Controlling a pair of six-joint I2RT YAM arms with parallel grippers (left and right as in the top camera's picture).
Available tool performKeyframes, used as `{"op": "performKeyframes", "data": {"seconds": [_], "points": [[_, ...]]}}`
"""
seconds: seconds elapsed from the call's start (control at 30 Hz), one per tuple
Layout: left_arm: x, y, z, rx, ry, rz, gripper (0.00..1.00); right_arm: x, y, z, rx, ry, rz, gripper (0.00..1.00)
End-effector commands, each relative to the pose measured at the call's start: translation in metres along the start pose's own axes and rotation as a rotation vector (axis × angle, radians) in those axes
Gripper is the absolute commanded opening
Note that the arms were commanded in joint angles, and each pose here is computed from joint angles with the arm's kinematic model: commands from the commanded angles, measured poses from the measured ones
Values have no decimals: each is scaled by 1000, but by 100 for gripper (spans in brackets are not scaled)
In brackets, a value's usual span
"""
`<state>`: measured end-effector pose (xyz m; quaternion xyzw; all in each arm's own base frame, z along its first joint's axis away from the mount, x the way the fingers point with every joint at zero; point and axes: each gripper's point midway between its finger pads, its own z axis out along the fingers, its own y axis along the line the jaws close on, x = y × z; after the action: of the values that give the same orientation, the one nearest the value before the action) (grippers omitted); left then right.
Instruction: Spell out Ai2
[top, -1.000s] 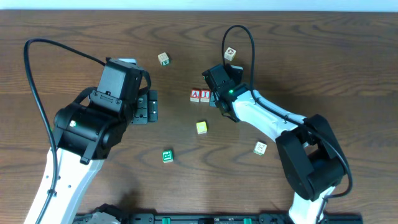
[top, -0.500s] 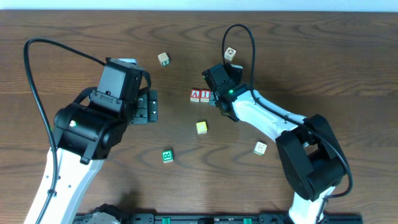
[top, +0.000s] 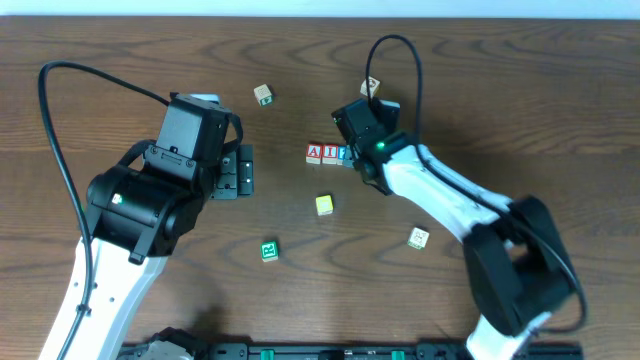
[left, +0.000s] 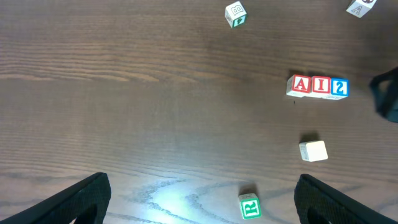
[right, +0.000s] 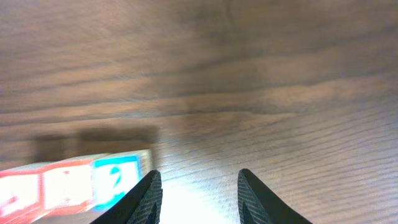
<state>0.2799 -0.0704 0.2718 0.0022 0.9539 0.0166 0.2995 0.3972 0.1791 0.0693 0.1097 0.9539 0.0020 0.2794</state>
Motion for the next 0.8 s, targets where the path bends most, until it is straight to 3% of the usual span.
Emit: {"op": "performKeyframes", "data": {"seconds": [0.0,0.37,0.77], "points": [[-2,3,-2,-14,-9,-2,95,-3,32,-41,-161,-13,-61,40],[-2,3,-2,-14,-9,-2,95,31,126,-65,-446,94,-125,38],[-2,3,-2,-14,-9,-2,95,27,147,-38,-335,149,-86,38]]}}
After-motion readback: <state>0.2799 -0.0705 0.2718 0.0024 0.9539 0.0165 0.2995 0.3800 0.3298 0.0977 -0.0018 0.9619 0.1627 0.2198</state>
